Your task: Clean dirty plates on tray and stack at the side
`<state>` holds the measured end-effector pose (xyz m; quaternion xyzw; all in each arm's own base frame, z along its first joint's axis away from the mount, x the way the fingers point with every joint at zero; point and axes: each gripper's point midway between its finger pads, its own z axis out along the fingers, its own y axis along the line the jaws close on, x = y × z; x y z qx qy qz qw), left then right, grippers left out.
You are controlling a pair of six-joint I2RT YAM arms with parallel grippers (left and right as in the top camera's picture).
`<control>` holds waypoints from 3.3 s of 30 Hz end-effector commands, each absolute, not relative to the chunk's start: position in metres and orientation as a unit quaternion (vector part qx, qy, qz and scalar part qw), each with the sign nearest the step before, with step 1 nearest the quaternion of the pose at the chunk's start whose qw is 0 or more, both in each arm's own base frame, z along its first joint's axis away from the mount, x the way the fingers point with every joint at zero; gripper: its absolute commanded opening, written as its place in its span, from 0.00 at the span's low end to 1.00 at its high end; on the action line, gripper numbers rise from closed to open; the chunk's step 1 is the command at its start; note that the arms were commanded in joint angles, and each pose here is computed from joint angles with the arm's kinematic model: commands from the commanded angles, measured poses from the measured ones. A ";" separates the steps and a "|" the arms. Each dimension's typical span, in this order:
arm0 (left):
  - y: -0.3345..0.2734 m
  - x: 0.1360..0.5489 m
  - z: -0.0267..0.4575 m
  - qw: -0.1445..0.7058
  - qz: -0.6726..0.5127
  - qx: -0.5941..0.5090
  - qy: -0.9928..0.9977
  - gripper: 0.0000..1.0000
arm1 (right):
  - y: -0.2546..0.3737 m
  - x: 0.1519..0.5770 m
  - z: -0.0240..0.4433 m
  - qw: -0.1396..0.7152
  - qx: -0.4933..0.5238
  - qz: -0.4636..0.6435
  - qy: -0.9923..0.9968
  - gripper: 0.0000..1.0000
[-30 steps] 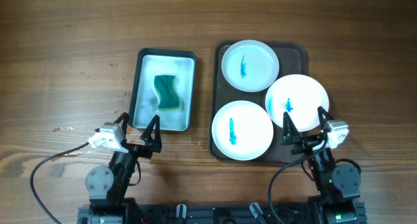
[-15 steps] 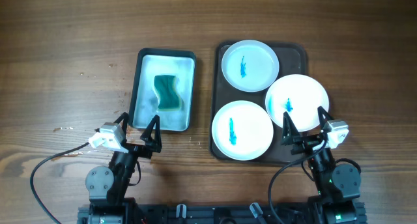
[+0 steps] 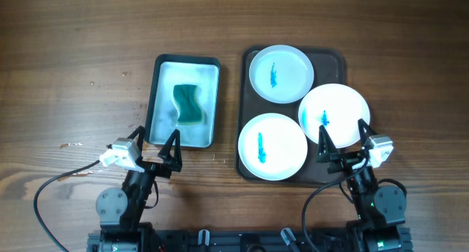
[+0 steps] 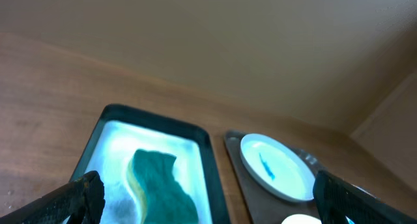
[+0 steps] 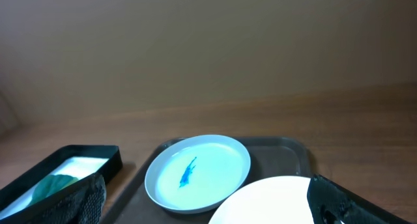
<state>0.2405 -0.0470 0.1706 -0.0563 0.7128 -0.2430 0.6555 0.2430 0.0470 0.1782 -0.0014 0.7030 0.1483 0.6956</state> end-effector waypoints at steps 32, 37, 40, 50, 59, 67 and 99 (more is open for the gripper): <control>-0.075 0.328 0.234 0.237 -0.263 -0.130 0.926 1.00 | 0.122 0.300 0.242 0.290 -0.050 0.271 0.916 1.00; -0.094 0.331 0.212 0.192 -0.276 -0.115 0.935 1.00 | 0.118 0.274 0.190 0.214 -0.053 0.233 0.947 0.92; -0.111 0.328 0.208 0.174 -0.290 -0.096 0.936 1.00 | 0.122 0.257 0.156 0.172 -0.049 0.232 0.956 0.78; -0.090 0.328 0.113 0.142 0.005 -0.164 0.976 0.82 | 0.133 0.241 0.114 0.141 -0.043 0.249 0.957 0.63; -0.093 0.329 -0.002 0.009 0.035 -0.236 0.971 0.33 | 0.135 0.238 0.114 0.131 -0.028 0.259 0.957 0.62; -0.103 0.340 0.027 -0.011 -0.089 -0.207 0.974 0.11 | 0.135 0.239 0.115 0.132 -0.028 0.259 0.956 0.62; -0.082 0.364 0.073 0.108 -0.061 -0.153 0.980 0.81 | 0.122 0.253 0.119 0.164 -0.025 0.222 0.961 0.63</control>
